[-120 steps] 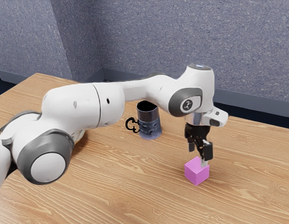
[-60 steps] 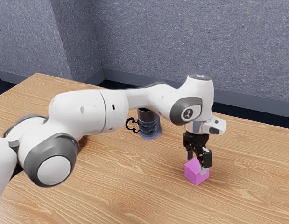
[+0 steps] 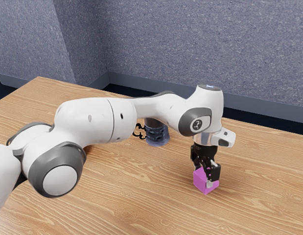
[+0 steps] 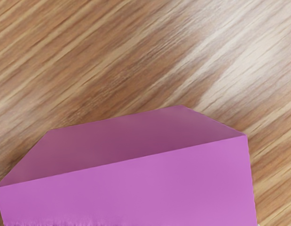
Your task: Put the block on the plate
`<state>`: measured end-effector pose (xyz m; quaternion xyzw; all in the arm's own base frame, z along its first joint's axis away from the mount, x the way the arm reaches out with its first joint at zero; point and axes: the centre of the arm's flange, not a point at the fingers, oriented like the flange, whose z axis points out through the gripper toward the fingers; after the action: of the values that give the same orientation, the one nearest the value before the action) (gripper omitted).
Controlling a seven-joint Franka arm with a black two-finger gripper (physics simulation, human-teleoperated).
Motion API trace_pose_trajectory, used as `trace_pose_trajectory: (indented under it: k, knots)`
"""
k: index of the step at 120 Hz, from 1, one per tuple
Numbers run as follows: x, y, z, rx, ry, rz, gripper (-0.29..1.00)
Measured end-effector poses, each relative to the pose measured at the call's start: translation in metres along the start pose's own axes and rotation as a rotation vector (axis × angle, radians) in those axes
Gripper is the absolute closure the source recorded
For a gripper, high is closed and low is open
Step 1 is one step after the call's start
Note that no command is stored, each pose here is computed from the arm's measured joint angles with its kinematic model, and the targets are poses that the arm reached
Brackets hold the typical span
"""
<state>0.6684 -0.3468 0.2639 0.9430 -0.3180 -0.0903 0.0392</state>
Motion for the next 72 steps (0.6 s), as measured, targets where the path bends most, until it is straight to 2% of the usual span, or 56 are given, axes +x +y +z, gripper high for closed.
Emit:
trace_pose_trajectory:
  k: [28,48,72]
  knots:
    - [0.0,0.0,-0.005,0.005,0.007,-0.004,0.3]
    - [-0.003,0.002,-0.026,0.014,0.031,-0.005,0.3]
    - [-0.017,0.009,-0.086,0.039,0.086,-0.004,0.32]
